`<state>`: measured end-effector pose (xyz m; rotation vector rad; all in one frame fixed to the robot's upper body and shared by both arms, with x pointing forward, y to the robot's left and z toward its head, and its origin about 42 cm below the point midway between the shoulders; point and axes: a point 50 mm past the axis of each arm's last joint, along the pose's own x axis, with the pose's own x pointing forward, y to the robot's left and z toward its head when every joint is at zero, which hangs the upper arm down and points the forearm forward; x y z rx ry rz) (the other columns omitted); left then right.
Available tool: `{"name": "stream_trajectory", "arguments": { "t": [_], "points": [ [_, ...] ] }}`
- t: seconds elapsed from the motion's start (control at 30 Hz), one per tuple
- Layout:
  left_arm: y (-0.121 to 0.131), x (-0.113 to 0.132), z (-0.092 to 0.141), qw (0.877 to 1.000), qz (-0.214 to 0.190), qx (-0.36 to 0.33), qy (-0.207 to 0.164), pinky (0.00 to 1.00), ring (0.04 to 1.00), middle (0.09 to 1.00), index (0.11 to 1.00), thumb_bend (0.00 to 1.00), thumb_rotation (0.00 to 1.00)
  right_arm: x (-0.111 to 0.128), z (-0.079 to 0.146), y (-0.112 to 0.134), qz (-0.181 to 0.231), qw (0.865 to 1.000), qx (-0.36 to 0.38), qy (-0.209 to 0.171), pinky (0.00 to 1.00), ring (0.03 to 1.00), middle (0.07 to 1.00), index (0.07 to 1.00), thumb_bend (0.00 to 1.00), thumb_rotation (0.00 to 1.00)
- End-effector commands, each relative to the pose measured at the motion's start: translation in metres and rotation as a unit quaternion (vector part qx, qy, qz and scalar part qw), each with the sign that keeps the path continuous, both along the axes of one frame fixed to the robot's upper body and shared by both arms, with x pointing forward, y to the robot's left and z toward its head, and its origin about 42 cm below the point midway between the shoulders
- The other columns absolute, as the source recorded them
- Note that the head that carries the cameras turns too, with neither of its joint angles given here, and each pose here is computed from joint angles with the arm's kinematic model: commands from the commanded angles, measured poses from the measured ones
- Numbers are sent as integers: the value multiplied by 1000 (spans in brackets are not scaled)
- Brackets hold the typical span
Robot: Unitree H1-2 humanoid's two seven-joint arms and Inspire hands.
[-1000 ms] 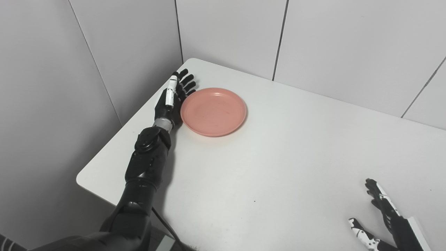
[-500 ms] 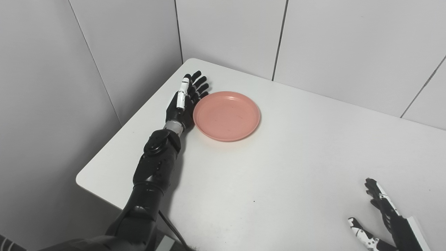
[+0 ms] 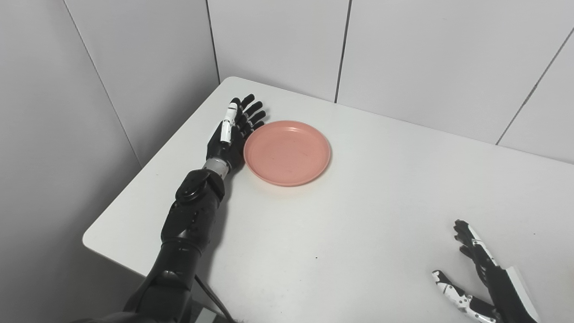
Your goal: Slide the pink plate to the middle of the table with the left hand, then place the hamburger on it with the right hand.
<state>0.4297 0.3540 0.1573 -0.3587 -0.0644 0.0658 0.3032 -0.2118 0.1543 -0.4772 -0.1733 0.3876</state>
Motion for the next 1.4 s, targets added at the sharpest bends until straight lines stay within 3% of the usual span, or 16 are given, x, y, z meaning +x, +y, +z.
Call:
{"name": "stream_trajectory", "arguments": {
  "t": [0.0, 0.27, 0.53, 0.93, 1.37],
  "points": [
    [-15, -5, -24, 998, -28, -4, 60, 906, 901, 902, 886, 382, 1000, 0, -2, 3, 10, 1000, 0, -1, 900, 935, 942, 939, 89, 892],
    [-39, -8, -29, 995, -72, 5, 75, 909, 905, 905, 884, 376, 1000, -1, -5, 7, 10, 1000, 8, 3, 901, 938, 944, 941, 142, 894],
    [-66, -12, -23, 989, -121, 1, 80, 904, 907, 907, 895, 384, 1000, 1, -5, 13, 15, 1000, 3, 2, 896, 937, 945, 946, 171, 968],
    [-117, -20, -26, 973, -207, 34, 96, 902, 902, 909, 898, 385, 1000, 2, -6, 23, 2, 1000, 9, 10, 901, 948, 959, 957, 200, 997],
    [-149, -37, -27, 963, -249, 36, 101, 881, 891, 901, 889, 381, 1000, 3, -5, 33, -18, 1000, 3, 3, 899, 946, 959, 958, 216, 1000]
  ]
}}
